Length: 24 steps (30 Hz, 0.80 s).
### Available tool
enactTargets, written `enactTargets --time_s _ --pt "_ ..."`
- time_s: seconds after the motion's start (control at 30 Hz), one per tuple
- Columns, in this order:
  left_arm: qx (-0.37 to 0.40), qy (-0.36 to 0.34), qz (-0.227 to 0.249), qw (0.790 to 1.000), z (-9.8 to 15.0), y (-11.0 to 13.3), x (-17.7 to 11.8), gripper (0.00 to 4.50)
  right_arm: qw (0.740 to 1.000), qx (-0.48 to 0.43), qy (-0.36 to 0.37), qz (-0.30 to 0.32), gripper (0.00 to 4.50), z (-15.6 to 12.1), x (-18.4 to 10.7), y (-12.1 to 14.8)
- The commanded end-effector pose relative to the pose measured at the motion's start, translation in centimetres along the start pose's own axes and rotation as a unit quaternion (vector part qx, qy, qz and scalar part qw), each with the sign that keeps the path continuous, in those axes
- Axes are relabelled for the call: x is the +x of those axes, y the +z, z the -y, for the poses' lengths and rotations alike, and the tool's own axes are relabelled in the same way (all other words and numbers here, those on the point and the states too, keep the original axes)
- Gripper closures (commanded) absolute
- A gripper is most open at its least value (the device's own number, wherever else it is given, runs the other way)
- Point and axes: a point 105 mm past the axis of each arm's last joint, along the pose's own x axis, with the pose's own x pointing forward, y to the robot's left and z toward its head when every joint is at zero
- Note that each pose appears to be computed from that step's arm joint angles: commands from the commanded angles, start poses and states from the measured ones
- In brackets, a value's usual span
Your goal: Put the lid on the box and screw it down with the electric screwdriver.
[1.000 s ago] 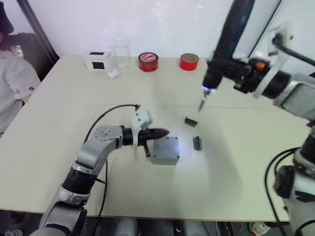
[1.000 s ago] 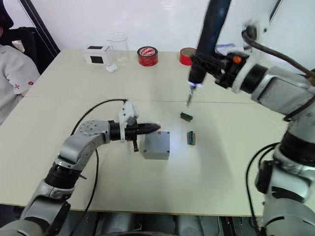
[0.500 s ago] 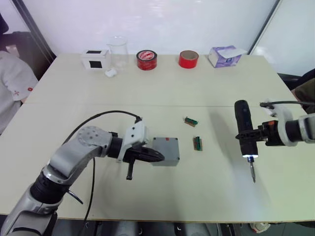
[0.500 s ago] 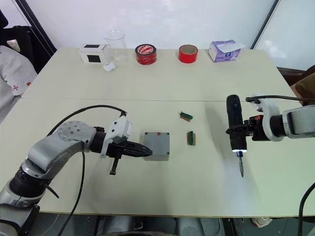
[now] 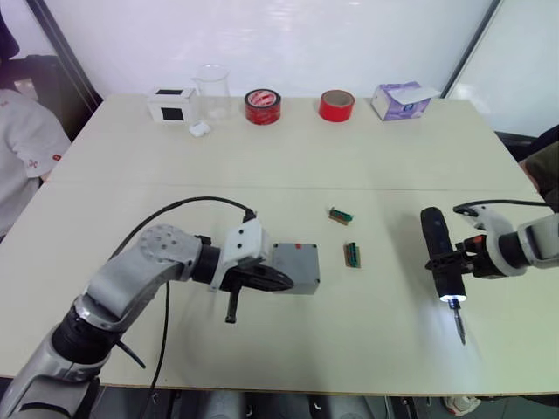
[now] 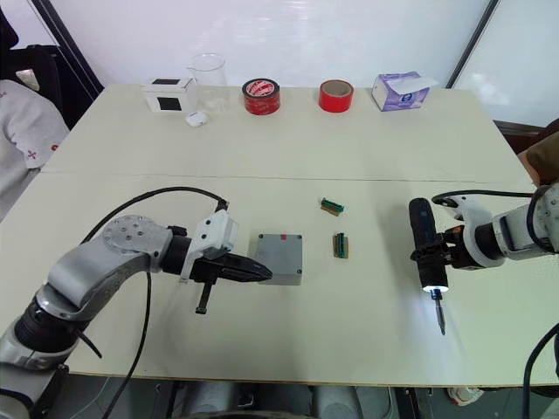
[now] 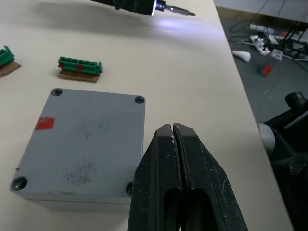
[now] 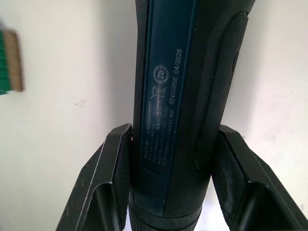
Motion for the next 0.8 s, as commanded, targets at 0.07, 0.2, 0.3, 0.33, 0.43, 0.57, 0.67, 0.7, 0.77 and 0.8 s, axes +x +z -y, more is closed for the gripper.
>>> enactTargets --time_s 0.07,0.2,0.3,0.33,0.43,0.57,0.67,0.7,0.77,0.8 --pt "0.017 0.018 0.008 1.0 -0.6 0.9 -0.8 4.5 1.0 -0.006 -0.017 0.007 2.2 0.7 -0.4 0.2" --pt "0.008 0.032 0.01 0.999 -1.2 0.8 -1.6 4.5 0.999 -0.014 -0.029 0.006 0.71 1.2 -0.2 0.1" --pt "-0.007 0.076 0.026 0.997 -2.9 1.1 -3.4 4.5 0.998 -0.044 -0.045 0.017 0.03 1.6 -0.3 0.4" --pt "-0.013 0.087 0.033 0.996 -3.4 1.2 -3.9 4.5 0.997 -0.051 -0.045 0.021 0.03 1.6 -0.4 0.6" --pt "-0.029 0.113 0.042 0.992 -4.5 0.9 -5.5 4.5 0.997 -0.061 -0.027 0.043 0.03 0.7 -0.9 1.5" --pt "-0.042 0.128 0.041 0.99 -5.1 0.2 -6.5 4.5 0.993 -0.078 -0.032 0.078 0.03 0.4 -2.2 2.9" --pt "-0.047 0.137 0.033 0.989 -5.3 -0.4 -7.0 4.5 0.985 -0.116 -0.059 0.115 0.03 0.3 -3.8 4.4" --pt "-0.049 0.14 0.029 0.989 -5.3 -0.7 -7.2 4.5 0.978 -0.14 -0.065 0.143 0.03 -0.1 -5.0 5.5" --pt "-0.051 0.144 0.02 0.988 -5.3 -1.3 -7.3 4.5 0.963 -0.185 -0.057 0.187 0.03 -1.7 -6.9 7.1" --pt "-0.05 0.146 0.007 0.988 -5.3 -1.9 -7.1 4.5 0.949 -0.229 -0.039 0.212 0.03 -3.4 -8.2 7.9"
